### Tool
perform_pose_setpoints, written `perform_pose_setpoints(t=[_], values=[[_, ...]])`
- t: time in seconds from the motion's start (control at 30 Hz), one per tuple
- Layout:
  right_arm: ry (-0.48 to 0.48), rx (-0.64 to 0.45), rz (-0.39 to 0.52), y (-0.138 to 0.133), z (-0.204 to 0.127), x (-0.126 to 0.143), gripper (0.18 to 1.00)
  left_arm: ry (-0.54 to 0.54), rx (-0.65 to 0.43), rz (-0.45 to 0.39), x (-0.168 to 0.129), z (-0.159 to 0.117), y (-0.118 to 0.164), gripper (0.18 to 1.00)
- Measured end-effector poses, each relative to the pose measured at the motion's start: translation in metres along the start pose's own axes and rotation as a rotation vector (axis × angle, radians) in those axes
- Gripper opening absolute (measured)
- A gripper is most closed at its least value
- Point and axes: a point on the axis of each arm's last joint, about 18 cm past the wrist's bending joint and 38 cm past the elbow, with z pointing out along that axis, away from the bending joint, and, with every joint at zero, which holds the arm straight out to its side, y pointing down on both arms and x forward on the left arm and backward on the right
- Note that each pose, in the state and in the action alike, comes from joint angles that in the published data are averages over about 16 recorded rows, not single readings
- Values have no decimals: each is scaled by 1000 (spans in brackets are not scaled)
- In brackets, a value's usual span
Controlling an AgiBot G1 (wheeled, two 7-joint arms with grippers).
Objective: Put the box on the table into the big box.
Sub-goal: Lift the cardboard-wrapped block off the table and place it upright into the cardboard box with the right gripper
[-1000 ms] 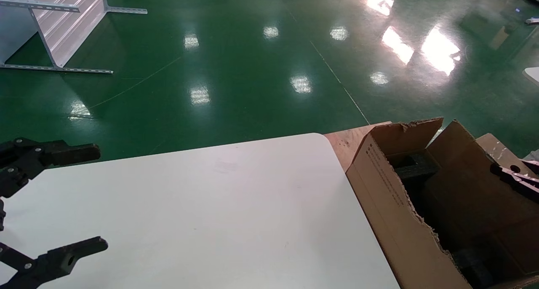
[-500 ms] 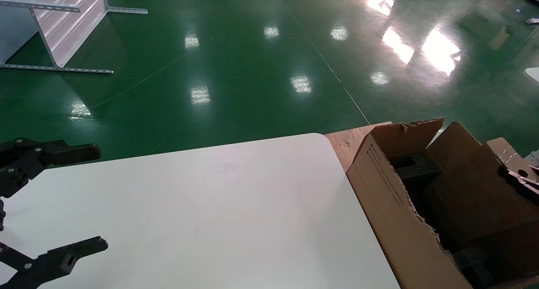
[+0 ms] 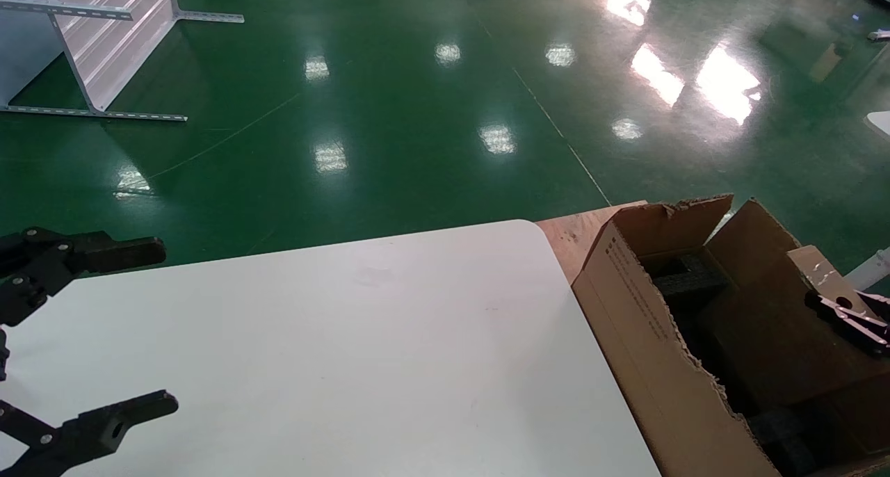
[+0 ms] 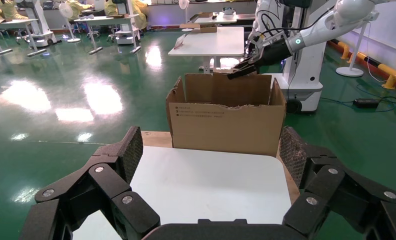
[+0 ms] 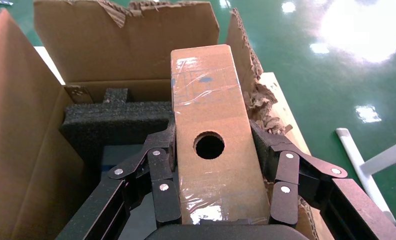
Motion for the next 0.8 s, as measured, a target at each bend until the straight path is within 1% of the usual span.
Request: perform_pose_setpoints(t=[0.8], values=[[48,-86,1,15,26,0,494,0,0,0,0,0,0,1001]])
